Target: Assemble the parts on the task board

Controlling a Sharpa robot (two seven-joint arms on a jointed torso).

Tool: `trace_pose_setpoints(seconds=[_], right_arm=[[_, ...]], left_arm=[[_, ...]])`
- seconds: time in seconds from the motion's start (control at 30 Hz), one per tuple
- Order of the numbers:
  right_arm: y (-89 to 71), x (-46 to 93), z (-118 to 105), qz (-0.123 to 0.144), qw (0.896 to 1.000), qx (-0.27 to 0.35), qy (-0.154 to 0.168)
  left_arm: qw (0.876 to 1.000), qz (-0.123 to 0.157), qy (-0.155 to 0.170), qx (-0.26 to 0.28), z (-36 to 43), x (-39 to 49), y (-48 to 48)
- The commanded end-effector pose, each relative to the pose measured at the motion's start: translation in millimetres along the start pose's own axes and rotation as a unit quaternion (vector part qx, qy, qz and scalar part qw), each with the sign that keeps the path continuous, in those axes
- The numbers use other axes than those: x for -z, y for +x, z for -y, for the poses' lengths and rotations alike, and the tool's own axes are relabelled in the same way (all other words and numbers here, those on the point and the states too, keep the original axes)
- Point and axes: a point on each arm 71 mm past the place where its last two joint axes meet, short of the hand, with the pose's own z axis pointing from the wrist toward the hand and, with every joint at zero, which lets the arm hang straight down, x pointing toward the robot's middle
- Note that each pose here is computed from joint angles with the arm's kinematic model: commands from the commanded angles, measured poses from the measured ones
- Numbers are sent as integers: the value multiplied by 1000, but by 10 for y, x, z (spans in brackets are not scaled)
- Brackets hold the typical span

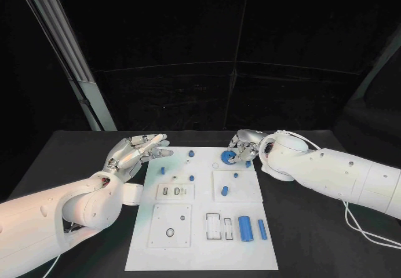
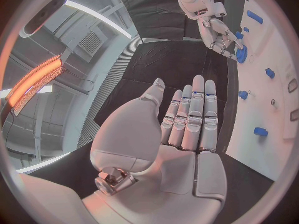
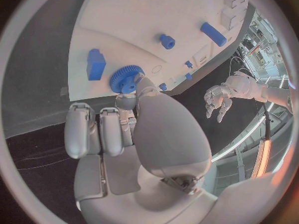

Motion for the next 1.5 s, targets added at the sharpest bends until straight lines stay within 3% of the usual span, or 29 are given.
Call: trace_pose_setpoints(seconds=[0.03,0.4,0.8,1.13,1.5], right_arm=[[22,8,-31,8,1000,25,-5],[16,49,-229,78,993,71,-54],[30,123,-601,107,987,44,-113],[104,26,-912,112,985,39,-127],[284,-127,-1176,76,987,48,-135]], left_arm=[[1000,-7,3,4,9,-4,14],[1000,-7,2,4,8,-5,11],[1000,-7,3,4,8,-3,15],[1000,-8,2,4,6,-7,26],[1000,-10,2,5,1,-19,44]])
